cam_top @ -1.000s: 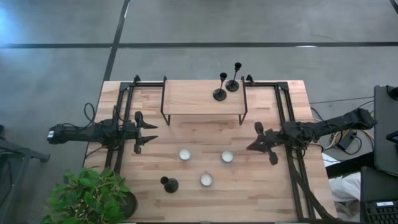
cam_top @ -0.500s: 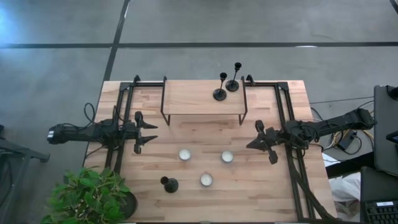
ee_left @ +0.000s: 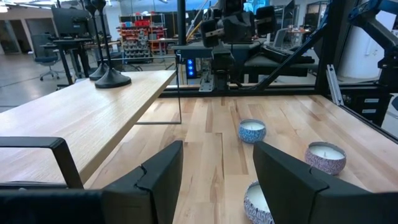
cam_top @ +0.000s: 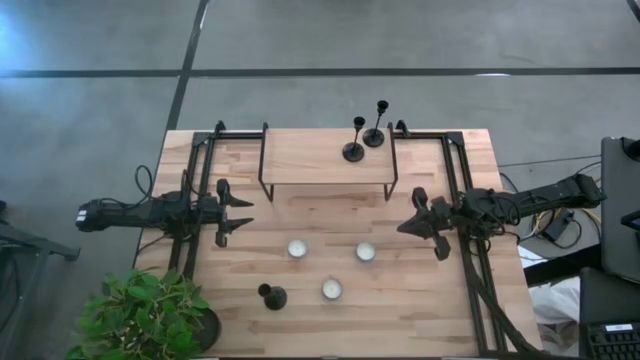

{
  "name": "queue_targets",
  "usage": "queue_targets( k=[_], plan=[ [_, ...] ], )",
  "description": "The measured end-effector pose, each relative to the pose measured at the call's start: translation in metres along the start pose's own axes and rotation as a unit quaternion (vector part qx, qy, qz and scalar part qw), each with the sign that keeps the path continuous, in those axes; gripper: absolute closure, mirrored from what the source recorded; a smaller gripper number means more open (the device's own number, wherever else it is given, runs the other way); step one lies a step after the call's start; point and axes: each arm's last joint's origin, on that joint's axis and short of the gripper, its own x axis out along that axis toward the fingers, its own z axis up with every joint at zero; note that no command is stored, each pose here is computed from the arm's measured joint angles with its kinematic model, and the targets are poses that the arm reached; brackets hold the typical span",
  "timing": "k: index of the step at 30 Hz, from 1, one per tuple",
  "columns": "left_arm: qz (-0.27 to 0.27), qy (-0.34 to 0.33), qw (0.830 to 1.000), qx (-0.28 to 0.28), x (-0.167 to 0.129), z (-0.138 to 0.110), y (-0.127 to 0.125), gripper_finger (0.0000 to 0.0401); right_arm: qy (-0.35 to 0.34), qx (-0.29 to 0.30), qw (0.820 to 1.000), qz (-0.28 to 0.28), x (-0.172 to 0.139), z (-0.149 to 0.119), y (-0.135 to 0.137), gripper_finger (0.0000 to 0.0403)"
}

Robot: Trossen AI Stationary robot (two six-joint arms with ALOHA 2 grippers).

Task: Pick & Place candle stick holders
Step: Put the black candle holder on the shelf

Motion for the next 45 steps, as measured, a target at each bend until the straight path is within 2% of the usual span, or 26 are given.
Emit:
queue_targets(
  k=[19, 24, 27, 29, 33, 36, 39, 45],
  plan=[
    [0.000, -0.001, 1.000, -0.009, 0.000, 0.000, 0.000, 0.0199, -0.005, 0.067, 0.998, -0.015, 0.000, 0.001, -0.001, 0.0394],
    [0.000, -0.008, 0.998, -0.070, 0.000, 0.001, 0.000, 0.0199, -0.008, 0.068, 0.997, -0.023, 0.000, 0.001, -0.001, 0.0394],
    [-0.002, -0.018, 0.985, -0.171, 0.000, 0.003, 0.000, 0.0199, -0.009, 0.069, 0.997, -0.026, 0.000, 0.001, -0.001, 0.0394],
    [-0.003, -0.026, 0.978, -0.205, 0.000, 0.005, 0.000, 0.0199, -0.013, 0.076, 0.996, -0.035, 0.000, 0.002, -0.002, 0.0394],
    [-0.007, -0.055, 0.969, -0.241, -0.001, 0.011, 0.001, 0.0199, -0.021, 0.077, 0.996, -0.037, 0.000, 0.006, -0.001, 0.0394],
    [0.009, -0.094, 0.959, -0.266, -0.002, 0.017, 0.003, 0.0199, -0.025, 0.077, 0.996, -0.045, 0.000, 0.008, -0.001, 0.0394],
    [-0.006, -0.131, 0.949, -0.288, -0.003, 0.025, 0.003, 0.0199, -0.030, 0.075, 0.996, -0.043, 0.000, 0.011, 0.000, 0.0394],
    [-0.042, -0.123, 0.951, -0.281, -0.003, 0.033, 0.001, 0.0199, -0.032, 0.073, 0.996, -0.043, -0.001, 0.012, 0.000, 0.0394]
  ],
)
